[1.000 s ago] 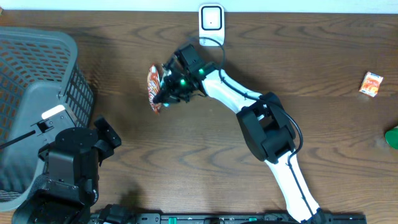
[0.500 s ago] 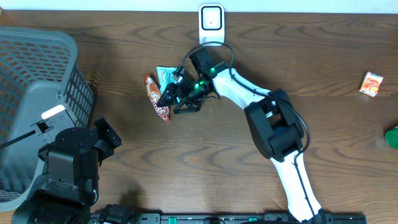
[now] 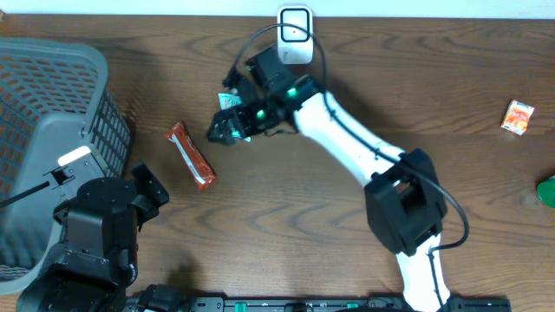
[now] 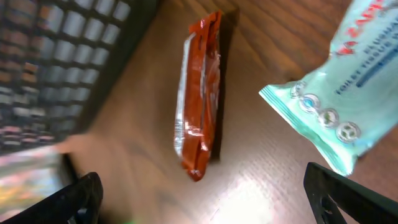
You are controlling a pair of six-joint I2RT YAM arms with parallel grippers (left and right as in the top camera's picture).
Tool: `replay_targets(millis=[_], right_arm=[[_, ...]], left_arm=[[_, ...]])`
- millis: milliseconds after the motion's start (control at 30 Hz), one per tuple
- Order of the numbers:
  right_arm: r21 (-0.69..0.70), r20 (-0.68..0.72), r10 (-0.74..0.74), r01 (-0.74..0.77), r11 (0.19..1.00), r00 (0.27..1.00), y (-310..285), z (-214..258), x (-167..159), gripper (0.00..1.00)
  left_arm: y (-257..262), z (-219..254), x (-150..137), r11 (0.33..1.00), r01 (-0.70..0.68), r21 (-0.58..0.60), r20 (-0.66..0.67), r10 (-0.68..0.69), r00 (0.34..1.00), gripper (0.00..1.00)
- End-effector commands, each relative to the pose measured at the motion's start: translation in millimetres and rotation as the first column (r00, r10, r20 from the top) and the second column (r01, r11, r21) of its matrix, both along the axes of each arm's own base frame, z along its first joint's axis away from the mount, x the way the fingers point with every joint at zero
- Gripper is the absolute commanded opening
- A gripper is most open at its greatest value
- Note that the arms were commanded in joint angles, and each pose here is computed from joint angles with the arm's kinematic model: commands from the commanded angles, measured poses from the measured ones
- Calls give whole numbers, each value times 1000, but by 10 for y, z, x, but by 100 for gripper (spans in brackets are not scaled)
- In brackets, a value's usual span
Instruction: Scan the item barcode
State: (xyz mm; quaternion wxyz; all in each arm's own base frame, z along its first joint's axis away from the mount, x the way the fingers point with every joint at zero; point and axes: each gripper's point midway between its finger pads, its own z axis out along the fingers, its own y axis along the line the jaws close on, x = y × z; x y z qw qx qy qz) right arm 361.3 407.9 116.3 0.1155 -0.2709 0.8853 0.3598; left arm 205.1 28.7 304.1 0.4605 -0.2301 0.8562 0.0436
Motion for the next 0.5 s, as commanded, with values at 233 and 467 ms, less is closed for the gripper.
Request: replay_targets(millis=[233, 467], right_arm=[[44, 301, 180, -203, 978, 936, 672, 151, -216, 99], [176, 303, 193, -253, 951, 933, 786, 10, -20, 99]], left_arm=[[30, 3, -5, 1000, -15, 7, 2, 15, 1000, 93], [30, 3, -5, 1000, -15, 7, 2, 15, 1000, 93]])
